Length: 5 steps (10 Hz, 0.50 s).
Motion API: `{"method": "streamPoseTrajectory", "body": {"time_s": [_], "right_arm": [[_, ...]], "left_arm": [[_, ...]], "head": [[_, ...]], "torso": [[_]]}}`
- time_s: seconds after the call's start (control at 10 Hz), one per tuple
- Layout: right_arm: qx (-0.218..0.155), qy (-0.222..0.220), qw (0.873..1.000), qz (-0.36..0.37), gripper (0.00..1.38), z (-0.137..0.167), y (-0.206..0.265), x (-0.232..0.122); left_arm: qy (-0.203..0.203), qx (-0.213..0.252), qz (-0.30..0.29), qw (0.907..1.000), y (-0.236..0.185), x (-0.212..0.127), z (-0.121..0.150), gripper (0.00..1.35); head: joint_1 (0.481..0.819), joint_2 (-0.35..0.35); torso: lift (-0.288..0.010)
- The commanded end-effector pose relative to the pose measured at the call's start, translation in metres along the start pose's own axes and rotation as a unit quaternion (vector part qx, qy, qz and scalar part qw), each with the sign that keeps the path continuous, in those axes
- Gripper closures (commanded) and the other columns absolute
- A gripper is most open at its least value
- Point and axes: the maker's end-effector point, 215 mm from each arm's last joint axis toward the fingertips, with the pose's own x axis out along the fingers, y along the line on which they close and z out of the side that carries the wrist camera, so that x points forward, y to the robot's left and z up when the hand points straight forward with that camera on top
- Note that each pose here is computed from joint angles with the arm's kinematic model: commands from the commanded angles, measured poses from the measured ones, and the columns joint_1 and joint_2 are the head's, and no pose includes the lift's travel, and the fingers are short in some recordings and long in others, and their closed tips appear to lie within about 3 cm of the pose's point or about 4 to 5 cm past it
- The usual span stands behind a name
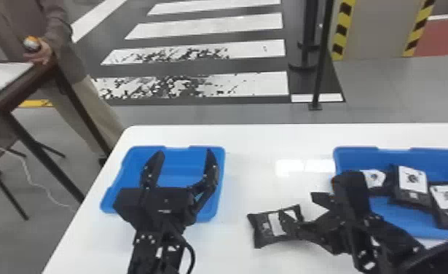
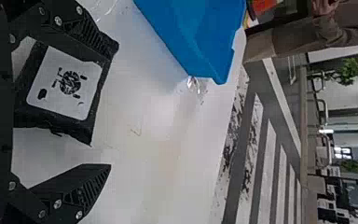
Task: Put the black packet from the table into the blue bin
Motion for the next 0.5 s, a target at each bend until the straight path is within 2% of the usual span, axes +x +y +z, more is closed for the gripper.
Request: {"method": "streamPoseTrajectory", "body": {"time_s": [0.0,0.3,0.4], "right_arm": [[-0.003,0.031,0.999,0.021,0.22,-0.018,0.016,0.013],[-0.016,0.090,0.994,0.063,0.24,-0.052,0.042,0.033],[-0.017,0.111,0.992,0.061,0.36,-0.063,0.039,0.033]], "left_arm": [[0.003,-0.001,0.000,1.0000,-0.001,0.000,-0.003,0.06],[0.001,-0.005,-0.002,1.0000,-0.003,0.001,-0.003,0.06],[0.003,-0.005,-0.003,1.0000,-0.003,0.001,-0.004,0.06]], "head": [[0.695,0.211],[0.695,0.247],[0.695,0.258]], "torso": [[-0.110],[-0.110],[-0.110]]}}
